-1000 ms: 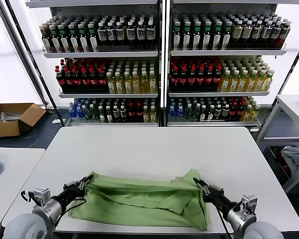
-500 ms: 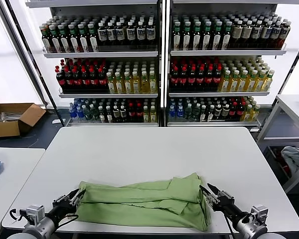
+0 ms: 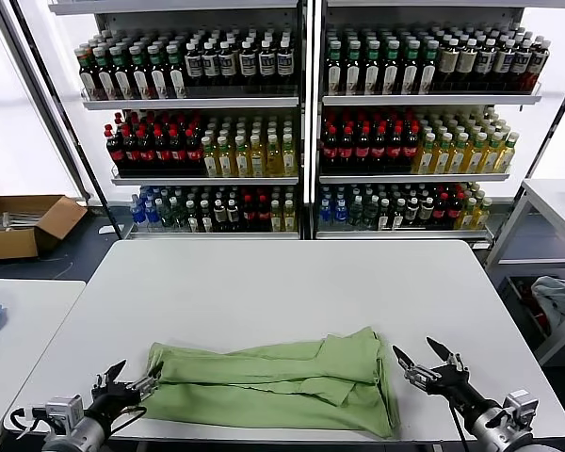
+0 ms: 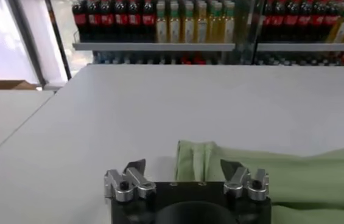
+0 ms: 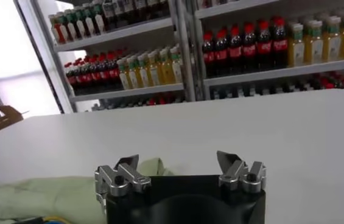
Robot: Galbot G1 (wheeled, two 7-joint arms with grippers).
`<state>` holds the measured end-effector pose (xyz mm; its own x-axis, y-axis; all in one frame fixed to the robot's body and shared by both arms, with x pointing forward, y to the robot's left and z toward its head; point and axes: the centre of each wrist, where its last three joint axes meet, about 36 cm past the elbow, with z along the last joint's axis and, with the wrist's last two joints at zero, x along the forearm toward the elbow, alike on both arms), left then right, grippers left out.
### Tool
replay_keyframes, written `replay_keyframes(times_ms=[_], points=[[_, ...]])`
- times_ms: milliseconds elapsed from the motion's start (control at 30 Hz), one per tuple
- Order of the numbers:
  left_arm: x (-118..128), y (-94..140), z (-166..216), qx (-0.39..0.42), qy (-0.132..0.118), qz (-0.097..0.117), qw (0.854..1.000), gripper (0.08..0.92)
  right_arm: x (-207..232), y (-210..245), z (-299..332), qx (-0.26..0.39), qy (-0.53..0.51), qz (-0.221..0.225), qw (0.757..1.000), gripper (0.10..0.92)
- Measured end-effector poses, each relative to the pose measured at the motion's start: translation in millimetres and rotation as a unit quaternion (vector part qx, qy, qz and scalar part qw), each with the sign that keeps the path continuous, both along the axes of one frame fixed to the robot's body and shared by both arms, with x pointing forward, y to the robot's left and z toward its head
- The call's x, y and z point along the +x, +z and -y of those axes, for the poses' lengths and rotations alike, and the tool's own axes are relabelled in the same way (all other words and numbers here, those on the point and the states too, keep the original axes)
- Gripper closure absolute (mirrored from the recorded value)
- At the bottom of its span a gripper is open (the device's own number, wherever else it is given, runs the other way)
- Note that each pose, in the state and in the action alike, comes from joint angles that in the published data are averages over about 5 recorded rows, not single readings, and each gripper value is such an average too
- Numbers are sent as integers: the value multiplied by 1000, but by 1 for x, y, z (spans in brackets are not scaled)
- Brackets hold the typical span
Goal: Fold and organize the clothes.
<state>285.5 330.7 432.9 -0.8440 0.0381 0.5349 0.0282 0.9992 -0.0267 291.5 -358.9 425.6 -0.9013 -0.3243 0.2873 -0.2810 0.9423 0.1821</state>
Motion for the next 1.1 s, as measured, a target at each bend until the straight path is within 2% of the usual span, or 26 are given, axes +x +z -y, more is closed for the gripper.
replay_keyframes(times_ms=[100, 200, 600, 800, 967, 1100], points=[[-1, -9, 8, -4, 10, -8, 1000, 183, -2, 1, 4, -2, -3, 4, 1000, 200], [-3, -18, 17, -8, 16, -18, 1000, 199, -3, 1, 5, -3, -4, 9, 1000, 200], [-10, -37, 43, -14, 28, -35, 999, 524, -1, 2, 4, -1, -5, 20, 1000, 200], [-9, -40, 49, -12, 24, -29, 999, 697, 1, 5, 4, -1, -3, 25, 1000, 200], [-6, -41, 45, 5, 26, -12, 1000, 842, 4, 8, 3, -1, -1, 29, 1000, 200], [1, -37, 32, 25, 38, 2, 999, 899, 6, 11, 2, 0, 2, 32, 999, 200]])
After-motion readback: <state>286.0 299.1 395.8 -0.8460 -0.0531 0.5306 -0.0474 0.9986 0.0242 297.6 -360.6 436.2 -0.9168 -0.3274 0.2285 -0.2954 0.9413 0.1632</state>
